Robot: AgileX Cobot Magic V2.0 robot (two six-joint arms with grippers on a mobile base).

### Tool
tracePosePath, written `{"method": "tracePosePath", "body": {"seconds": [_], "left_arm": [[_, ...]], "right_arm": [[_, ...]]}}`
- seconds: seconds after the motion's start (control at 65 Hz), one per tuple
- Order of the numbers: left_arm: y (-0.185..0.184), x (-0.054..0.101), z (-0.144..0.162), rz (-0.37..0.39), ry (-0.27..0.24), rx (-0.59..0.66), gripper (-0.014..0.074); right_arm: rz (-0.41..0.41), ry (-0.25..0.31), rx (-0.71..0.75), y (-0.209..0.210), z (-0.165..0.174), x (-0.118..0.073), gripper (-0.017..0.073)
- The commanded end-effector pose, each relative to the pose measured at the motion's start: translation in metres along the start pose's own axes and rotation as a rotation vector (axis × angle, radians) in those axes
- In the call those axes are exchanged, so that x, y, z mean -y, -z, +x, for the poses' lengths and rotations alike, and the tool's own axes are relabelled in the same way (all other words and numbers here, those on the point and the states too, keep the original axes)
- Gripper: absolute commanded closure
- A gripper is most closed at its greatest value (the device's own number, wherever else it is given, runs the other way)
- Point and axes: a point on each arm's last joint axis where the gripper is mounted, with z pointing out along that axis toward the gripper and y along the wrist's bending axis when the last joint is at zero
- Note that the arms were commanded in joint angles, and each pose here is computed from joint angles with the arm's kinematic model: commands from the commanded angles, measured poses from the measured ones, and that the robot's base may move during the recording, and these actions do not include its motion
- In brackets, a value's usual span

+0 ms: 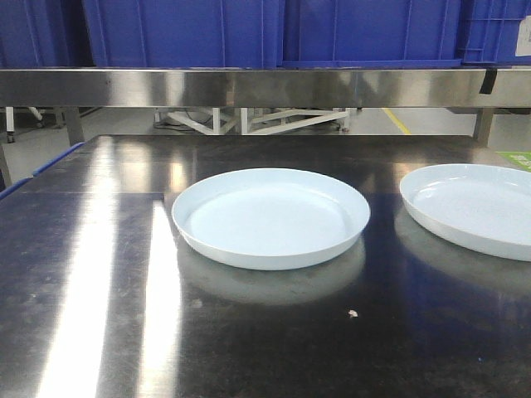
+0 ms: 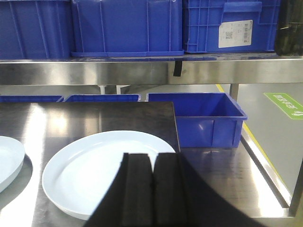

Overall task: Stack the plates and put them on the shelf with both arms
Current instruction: 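Release the plate and raise the left gripper away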

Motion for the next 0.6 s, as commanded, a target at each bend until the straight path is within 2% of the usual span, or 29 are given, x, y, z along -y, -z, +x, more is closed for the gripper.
{"method": "tracePosePath", "body": {"seconds": [0.0, 0.138, 0.585], "left_arm": [[0.0084, -0.0038, -0.0209, -0.035, 0.014, 0.154, 0.0507], [0.0113, -0.0055, -0.0200, -0.058, 0.014, 0.149, 0.0507], [0.0113, -0.0055, -0.0200, -0.057, 0.014, 0.149, 0.0512]], "right_arm": [[0.009, 0.003, 0.114, 0.0020, -0.0102, 0.0008, 0.0502], [0.009, 0.003, 0.114, 0.0020, -0.0102, 0.0008, 0.0502], [0.010, 0.003, 0.118, 0.0021, -0.0106, 0.0009, 0.0502]]}}
